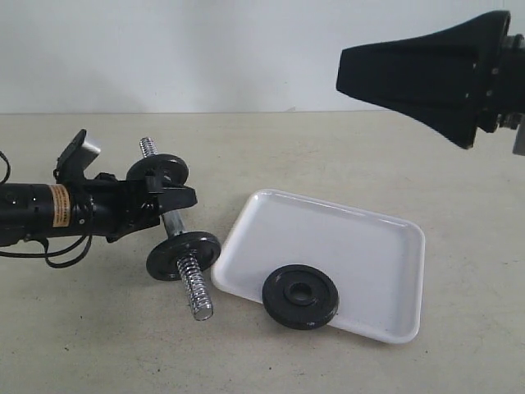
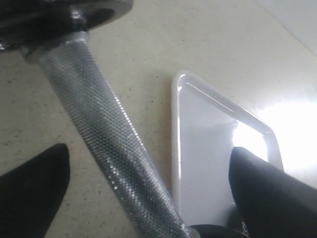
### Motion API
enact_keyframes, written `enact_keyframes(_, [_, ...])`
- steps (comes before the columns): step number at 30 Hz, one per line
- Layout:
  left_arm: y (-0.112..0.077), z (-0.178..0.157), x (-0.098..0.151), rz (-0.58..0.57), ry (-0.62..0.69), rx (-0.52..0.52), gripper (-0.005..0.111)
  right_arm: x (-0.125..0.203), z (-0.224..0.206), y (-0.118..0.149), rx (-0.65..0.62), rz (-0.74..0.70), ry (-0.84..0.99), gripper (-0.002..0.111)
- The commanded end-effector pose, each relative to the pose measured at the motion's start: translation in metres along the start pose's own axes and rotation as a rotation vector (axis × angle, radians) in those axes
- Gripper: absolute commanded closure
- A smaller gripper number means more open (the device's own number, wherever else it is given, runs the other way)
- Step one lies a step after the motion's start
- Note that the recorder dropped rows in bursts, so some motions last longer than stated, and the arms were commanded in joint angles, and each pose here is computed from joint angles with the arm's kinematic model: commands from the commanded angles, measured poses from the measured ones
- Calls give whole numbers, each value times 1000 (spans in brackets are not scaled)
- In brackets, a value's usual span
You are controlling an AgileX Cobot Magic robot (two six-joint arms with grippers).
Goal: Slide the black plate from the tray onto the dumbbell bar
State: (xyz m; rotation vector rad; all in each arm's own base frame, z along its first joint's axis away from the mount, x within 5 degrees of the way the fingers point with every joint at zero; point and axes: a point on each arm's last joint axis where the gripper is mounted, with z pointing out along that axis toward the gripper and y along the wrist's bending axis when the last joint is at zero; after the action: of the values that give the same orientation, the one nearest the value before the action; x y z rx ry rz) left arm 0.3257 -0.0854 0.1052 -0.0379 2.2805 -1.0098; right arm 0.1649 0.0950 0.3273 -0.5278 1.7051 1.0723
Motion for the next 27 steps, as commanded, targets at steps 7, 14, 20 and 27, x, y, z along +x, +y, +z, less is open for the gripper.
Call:
enact_keyframes(7, [-2, -37, -23, 74, -14, 60, 26, 0, 0, 2, -22, 3, 6, 3])
enact_keyframes(14, [-51, -72, -44, 220, -162, 442, 26, 0, 0, 2, -22, 1, 6, 3])
enact_keyframes(20, [-56, -80, -49, 815, -257, 350, 26, 0, 0, 2, -26, -4, 13, 3])
enact_keyframes(27, [-37, -78, -52, 1731, -159, 6, 26, 3, 0, 0, -7, -29, 37, 3])
